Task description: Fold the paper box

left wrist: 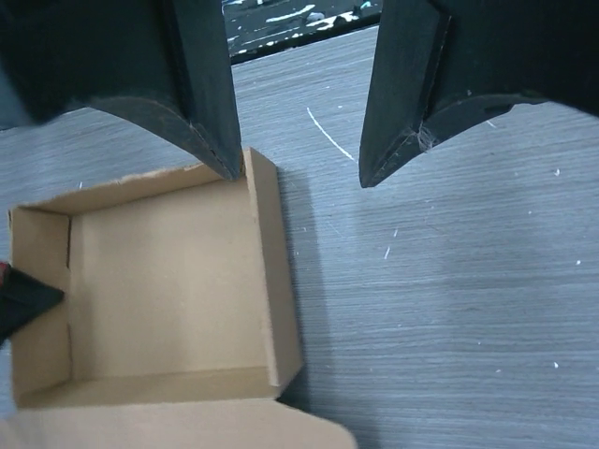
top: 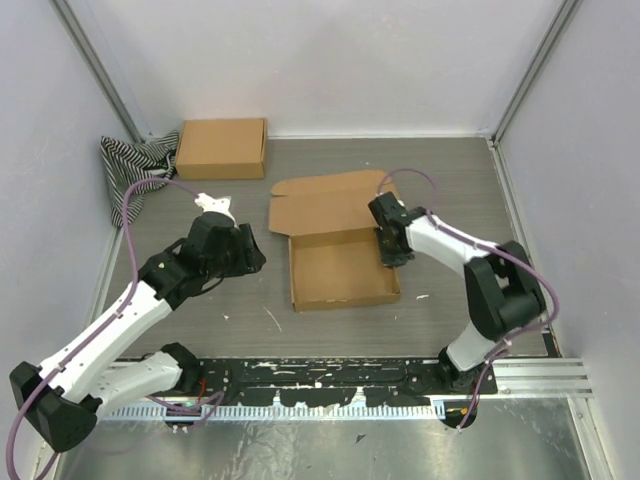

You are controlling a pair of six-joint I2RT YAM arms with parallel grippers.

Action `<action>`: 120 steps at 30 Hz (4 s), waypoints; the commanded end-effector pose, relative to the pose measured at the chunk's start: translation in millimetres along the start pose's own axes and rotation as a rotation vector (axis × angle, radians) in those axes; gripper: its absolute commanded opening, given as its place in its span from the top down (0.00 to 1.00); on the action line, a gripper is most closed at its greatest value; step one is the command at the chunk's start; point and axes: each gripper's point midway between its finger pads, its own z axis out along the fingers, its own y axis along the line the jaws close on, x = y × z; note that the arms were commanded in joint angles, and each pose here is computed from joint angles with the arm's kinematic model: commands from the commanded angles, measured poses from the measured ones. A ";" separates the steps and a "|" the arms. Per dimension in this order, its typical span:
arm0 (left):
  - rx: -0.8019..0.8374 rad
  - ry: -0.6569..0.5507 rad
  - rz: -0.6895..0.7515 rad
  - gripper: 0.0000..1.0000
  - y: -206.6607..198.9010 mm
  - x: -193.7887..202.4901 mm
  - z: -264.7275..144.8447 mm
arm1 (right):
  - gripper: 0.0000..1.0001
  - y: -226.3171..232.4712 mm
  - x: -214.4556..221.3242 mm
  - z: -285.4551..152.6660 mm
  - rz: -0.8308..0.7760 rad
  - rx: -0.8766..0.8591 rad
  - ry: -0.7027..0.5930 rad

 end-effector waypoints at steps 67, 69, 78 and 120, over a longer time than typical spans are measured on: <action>-0.465 0.244 0.246 1.00 44.5 18.0 144.3 | 0.84 46.6 8.2 -23.8 0.139 -0.076 0.051; -0.458 0.238 0.239 1.00 42.5 16.5 143.1 | 0.96 46.2 10.9 -17.4 0.138 -0.067 0.062; -0.388 0.234 0.213 0.87 26.2 7.8 130.8 | 0.65 32.5 -17.8 -31.4 0.180 0.013 -0.043; -0.233 0.316 -0.174 0.38 59.1 -104.2 245.7 | 0.48 -40.0 -110.6 -83.6 0.323 -0.134 -0.318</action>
